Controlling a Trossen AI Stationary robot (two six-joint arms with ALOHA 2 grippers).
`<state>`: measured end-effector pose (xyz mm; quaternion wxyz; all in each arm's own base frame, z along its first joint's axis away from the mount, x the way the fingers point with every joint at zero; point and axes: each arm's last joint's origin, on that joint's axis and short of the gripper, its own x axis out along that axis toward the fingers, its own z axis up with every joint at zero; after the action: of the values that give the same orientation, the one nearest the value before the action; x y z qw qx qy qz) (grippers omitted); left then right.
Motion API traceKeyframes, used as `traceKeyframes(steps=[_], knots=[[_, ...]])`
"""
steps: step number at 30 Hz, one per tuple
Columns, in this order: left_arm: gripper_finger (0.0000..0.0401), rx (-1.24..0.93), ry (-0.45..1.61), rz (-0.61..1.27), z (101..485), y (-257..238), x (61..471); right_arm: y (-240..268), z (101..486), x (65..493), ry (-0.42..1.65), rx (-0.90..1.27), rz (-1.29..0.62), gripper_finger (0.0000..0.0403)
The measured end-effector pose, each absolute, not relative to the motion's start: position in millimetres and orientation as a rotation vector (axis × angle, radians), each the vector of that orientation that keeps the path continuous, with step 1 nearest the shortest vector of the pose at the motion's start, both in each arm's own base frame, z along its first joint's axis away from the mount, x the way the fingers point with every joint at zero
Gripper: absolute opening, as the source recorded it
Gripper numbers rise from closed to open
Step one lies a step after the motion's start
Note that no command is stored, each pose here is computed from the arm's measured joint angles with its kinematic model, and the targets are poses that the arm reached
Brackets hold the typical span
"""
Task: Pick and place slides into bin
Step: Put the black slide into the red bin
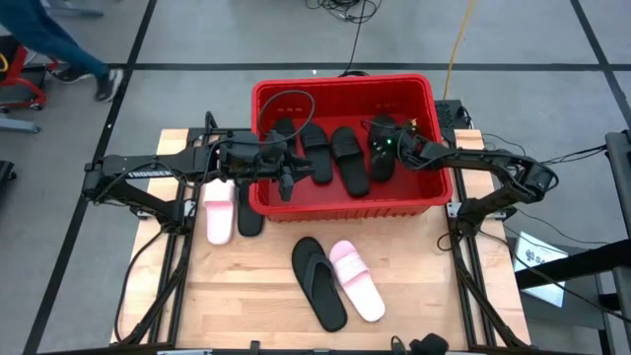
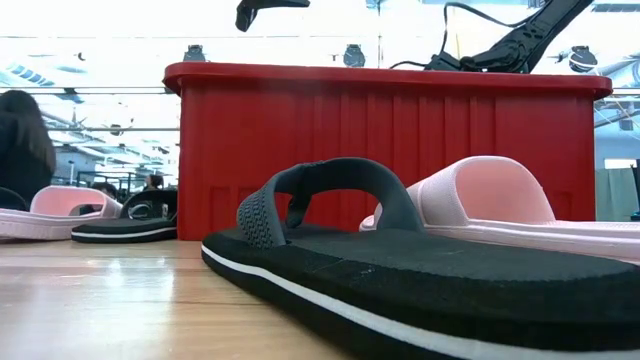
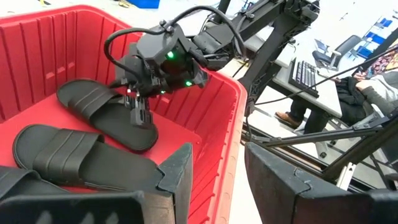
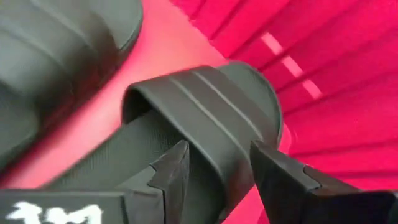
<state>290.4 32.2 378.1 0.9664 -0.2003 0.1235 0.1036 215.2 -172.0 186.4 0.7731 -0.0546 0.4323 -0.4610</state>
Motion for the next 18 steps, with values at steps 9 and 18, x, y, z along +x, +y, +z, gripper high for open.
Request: traceKeyframes(steps=[9,18], knots=[[0.0141,-0.404,0.255,0.185,378.0,31.5,290.5,-172.6,188.5,215.5,1.002,-0.265,-0.891,0.0162],[0.0141,-0.404,0.258,0.185,377.8,31.4,290.4,-166.3,188.6,216.9,1.016,-0.303,-0.68,0.0162]])
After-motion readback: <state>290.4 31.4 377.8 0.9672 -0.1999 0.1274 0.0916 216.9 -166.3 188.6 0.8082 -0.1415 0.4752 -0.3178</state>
